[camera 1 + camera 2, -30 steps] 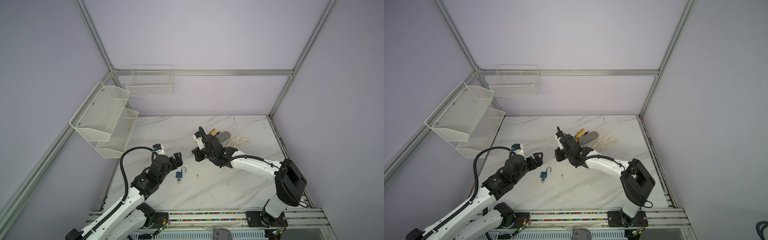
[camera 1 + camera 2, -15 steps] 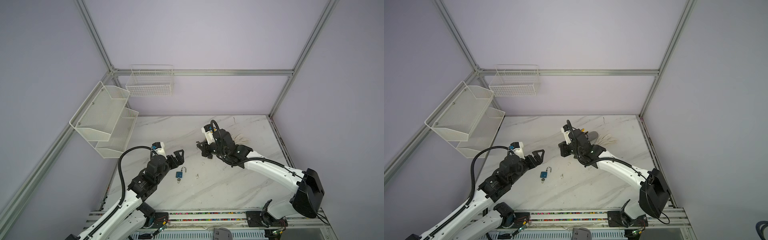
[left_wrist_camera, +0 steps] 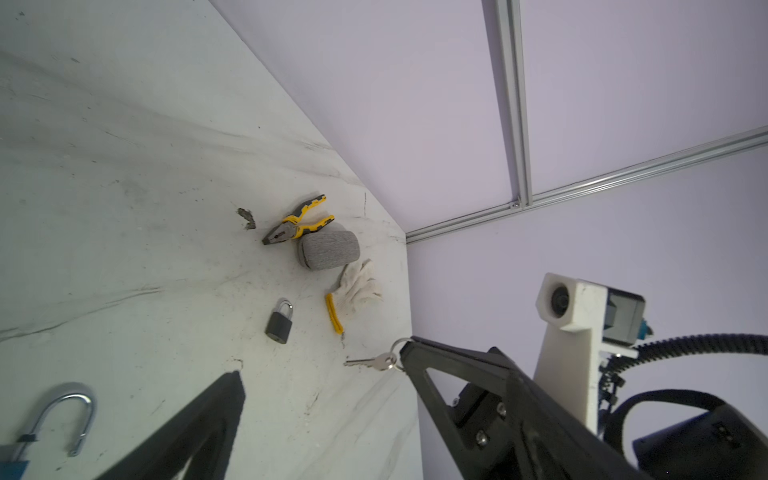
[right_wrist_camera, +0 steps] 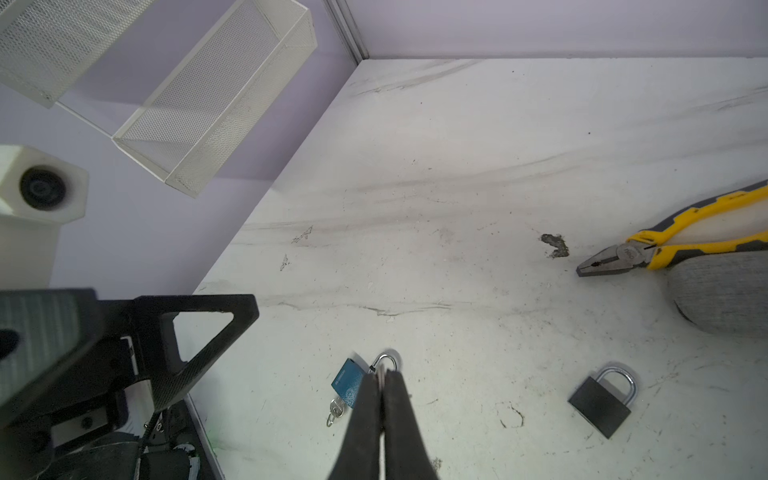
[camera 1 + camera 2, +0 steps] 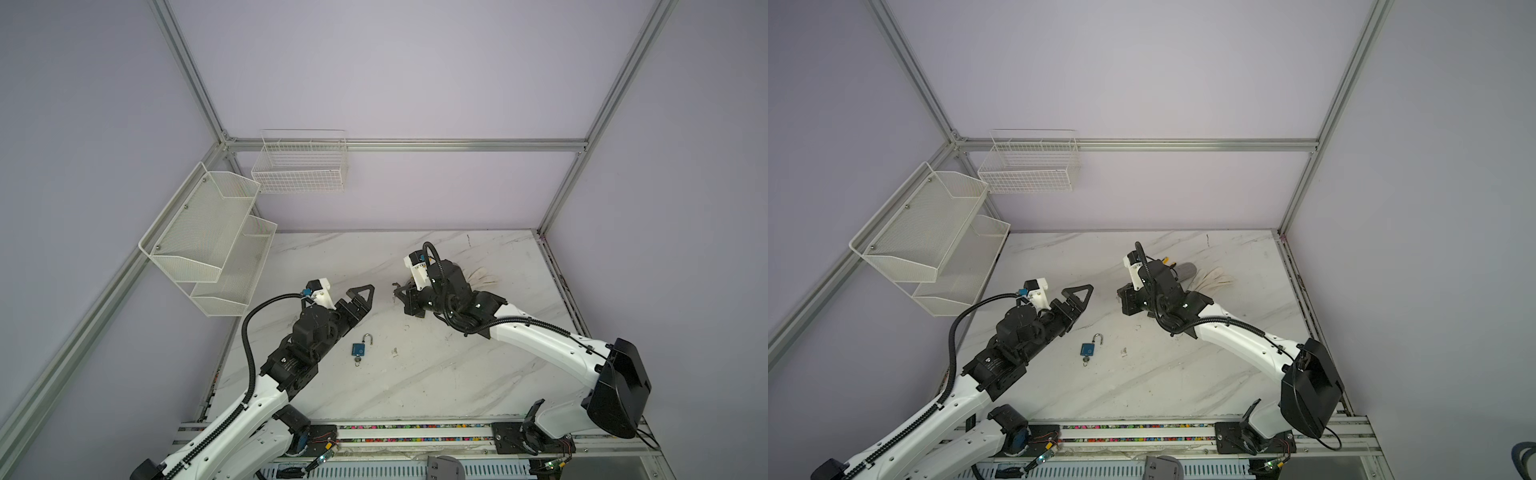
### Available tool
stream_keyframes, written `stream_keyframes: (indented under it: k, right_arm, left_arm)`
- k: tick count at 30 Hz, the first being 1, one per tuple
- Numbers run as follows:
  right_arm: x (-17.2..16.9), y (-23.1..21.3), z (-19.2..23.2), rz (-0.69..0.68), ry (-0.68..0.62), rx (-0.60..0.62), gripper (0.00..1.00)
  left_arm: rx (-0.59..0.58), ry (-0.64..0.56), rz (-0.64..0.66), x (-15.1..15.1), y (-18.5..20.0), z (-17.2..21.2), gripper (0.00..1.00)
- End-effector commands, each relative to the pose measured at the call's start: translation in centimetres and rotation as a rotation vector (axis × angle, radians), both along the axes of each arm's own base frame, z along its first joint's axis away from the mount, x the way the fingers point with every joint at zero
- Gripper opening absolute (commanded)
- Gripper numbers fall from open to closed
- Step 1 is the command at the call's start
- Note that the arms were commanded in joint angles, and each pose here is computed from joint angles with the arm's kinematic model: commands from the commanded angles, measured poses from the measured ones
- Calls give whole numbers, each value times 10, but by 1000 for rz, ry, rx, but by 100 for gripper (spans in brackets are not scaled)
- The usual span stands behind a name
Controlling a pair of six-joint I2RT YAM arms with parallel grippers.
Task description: Unlock with the key
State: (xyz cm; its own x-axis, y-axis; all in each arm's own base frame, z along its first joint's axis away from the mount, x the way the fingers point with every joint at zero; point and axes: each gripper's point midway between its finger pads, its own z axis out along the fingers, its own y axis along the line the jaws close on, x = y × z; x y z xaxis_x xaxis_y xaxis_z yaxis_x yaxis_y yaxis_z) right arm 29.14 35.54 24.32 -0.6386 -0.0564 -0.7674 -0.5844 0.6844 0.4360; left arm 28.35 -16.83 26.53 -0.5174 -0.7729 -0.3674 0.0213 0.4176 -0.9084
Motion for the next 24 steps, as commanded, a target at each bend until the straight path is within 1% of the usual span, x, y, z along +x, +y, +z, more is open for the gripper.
stream_keyframes:
  k: [1, 6, 9, 12, 14, 20, 24]
  right_arm:
    - [-6, 7, 24, 0, -32, 98, 0]
    - [-11, 19, 39, -2, -46, 195, 0]
    - [-12, 23, 45, -10, -51, 233, 0]
    - [-13, 28, 48, -8, -58, 256, 0]
    - [-14, 33, 48, -3, -54, 277, 0]
    - [-20, 44, 52, 12, -47, 326, 0]
    - [-22, 47, 61, 16, -65, 351, 0]
  left_arm:
    - [-166, -9, -19, 7, -12, 20, 98]
    - [-239, 23, -42, 17, -26, 25, 100]
    - [-299, 46, -48, 21, -33, 24, 100]
    - [-352, 42, -47, 25, -36, 28, 100]
    - [-386, 51, -27, 26, -35, 28, 100]
    - [-443, 31, 1, 25, -32, 38, 100]
    - [-476, 52, -7, 23, -35, 37, 100]
